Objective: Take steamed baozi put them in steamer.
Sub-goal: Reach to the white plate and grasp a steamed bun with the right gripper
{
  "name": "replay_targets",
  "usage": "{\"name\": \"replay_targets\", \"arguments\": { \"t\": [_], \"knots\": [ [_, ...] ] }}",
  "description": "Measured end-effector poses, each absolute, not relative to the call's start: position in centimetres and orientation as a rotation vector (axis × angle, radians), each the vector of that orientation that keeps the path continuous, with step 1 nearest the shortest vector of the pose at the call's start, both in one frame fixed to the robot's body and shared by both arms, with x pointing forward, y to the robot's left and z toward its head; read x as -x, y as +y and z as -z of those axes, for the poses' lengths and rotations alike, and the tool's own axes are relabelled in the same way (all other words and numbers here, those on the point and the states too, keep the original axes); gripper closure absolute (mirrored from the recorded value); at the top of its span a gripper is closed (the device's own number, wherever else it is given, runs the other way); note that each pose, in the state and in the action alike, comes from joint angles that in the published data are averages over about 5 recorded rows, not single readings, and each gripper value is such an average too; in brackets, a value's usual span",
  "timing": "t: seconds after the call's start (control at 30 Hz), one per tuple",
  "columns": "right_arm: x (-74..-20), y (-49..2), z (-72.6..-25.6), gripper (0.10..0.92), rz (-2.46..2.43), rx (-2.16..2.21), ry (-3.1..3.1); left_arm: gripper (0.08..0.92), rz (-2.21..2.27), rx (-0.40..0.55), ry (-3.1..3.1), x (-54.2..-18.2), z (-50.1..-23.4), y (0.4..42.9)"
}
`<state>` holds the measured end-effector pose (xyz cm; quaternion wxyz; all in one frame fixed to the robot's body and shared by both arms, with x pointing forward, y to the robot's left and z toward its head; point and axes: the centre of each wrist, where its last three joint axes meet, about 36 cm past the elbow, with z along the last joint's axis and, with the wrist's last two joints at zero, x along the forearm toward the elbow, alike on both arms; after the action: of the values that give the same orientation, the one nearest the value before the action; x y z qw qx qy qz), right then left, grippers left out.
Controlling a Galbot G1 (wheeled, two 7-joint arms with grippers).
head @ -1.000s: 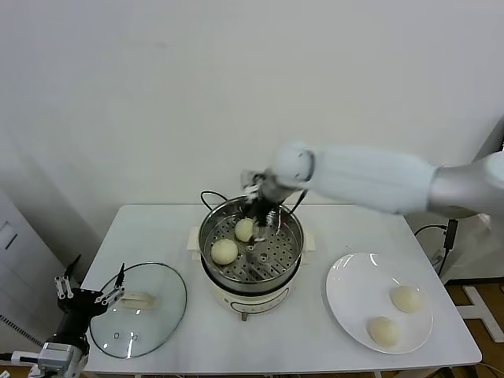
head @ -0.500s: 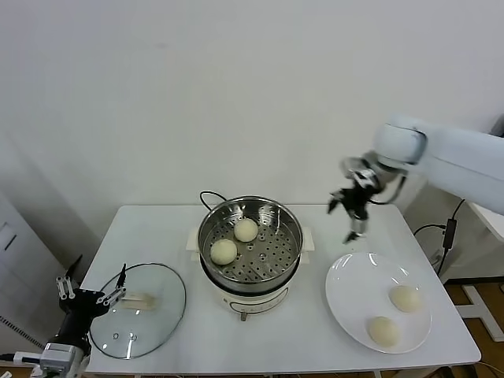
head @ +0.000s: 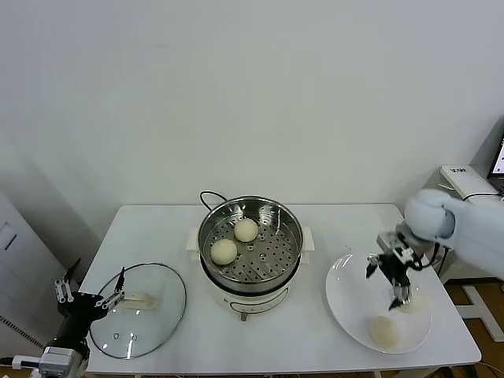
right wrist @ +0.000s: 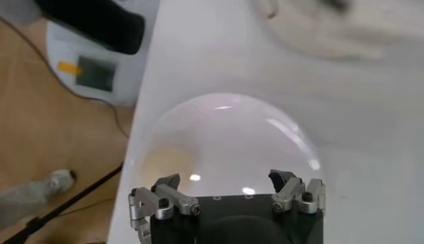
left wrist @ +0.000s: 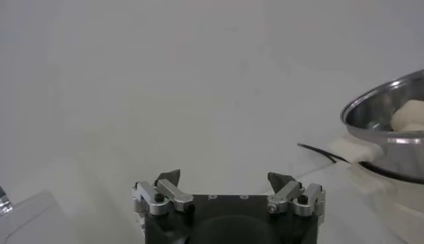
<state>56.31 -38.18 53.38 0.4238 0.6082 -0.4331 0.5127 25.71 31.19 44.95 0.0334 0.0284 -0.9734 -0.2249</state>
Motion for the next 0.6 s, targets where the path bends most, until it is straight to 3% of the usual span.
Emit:
{"name": "replay_targets", "arguments": {
  "t": [0.43,0.6],
  "knots": [
    [-54.3,-38.8,-48.0,0.200,-1.260,-1.534,-1.027,0.177,0.697,-0.085,-2.988,-25.5,-44.9,31.2],
    [-54.0,-38.9,-46.9,0.245,-1.262,-1.529,-1.020,0.177,0.698,-0.086,-2.989,-25.4,-44.9,31.2]
  ]
}}
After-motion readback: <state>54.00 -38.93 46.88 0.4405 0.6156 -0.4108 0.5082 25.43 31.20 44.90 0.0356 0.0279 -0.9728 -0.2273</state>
